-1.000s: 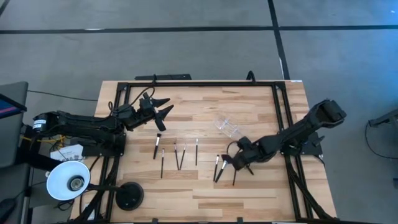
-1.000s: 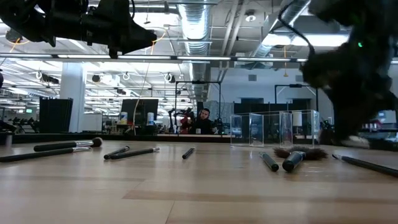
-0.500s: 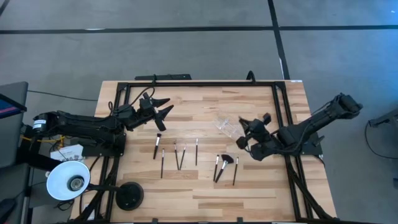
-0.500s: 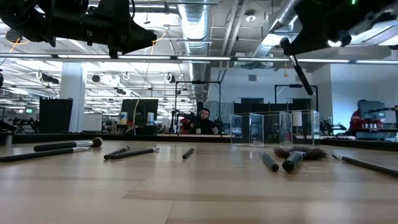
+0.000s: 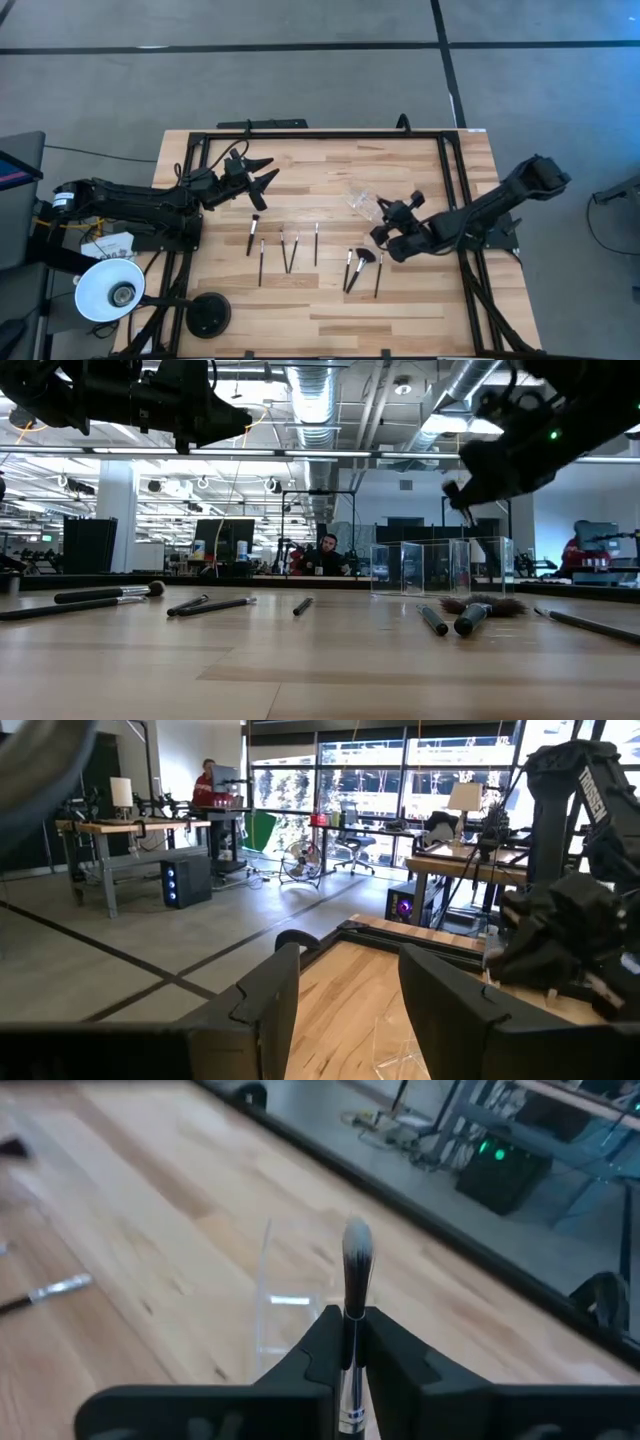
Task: Put items in baskets/containers
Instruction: Put the foundation brush into the transparent organizer, then put the blush brush into the transparent organizer
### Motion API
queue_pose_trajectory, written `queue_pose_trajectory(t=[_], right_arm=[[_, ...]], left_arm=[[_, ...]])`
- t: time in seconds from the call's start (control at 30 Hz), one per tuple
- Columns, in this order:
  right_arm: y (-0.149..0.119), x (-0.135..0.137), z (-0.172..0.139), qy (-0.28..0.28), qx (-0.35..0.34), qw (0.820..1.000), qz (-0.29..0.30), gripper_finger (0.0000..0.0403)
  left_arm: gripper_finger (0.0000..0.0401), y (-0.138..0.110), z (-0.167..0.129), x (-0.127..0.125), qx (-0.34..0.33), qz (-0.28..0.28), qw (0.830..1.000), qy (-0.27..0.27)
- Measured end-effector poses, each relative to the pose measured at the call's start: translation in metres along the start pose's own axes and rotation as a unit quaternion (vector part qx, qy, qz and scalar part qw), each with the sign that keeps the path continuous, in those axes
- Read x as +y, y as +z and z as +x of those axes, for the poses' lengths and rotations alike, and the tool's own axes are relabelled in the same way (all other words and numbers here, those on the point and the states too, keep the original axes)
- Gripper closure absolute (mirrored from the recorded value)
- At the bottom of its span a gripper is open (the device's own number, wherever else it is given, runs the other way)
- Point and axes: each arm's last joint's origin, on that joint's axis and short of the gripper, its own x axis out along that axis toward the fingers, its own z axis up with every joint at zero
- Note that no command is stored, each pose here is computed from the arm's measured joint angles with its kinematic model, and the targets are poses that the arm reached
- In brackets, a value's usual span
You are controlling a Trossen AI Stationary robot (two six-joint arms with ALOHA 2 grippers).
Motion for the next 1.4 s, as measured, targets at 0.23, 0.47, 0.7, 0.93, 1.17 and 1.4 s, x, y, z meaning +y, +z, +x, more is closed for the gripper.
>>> queue_pose_trajectory(t=[0.23, 0.47, 0.7, 0.93, 1.17, 1.4], right_arm=[[-0.014, 0.006, 0.020, -0.012, 0.047, 0.999, 0.010, 0.0357], [-0.015, 0.005, 0.029, -0.021, 0.064, 0.998, 0.016, 0.0331], [0.018, 0.002, 0.015, 0.031, 0.051, 0.998, 0.018, 0.0279], [0.044, -0.007, 0.003, 0.050, 0.019, 0.998, 0.016, 0.0221], [0.048, -0.011, 0.001, 0.050, 0.010, 0.999, 0.008, 0.0193], [0.051, -0.012, 0.004, 0.045, 0.008, 0.999, 0.004, 0.0189]], left_arm=[[0.0231, -0.019, -0.002, 0.000, 0.094, 0.010, 0.996, 0.000], [0.0239, -0.052, -0.015, 0.003, 0.266, -0.055, 0.962, 0.034], [0.0261, -0.060, -0.023, -0.002, 0.312, -0.043, 0.948, 0.040], [0.0242, -0.078, -0.044, -0.004, 0.426, -0.046, 0.902, 0.062], [0.0236, -0.088, -0.061, -0.014, 0.466, -0.096, 0.877, 0.067], [0.0245, -0.106, -0.082, -0.023, 0.478, -0.139, 0.864, 0.072]])
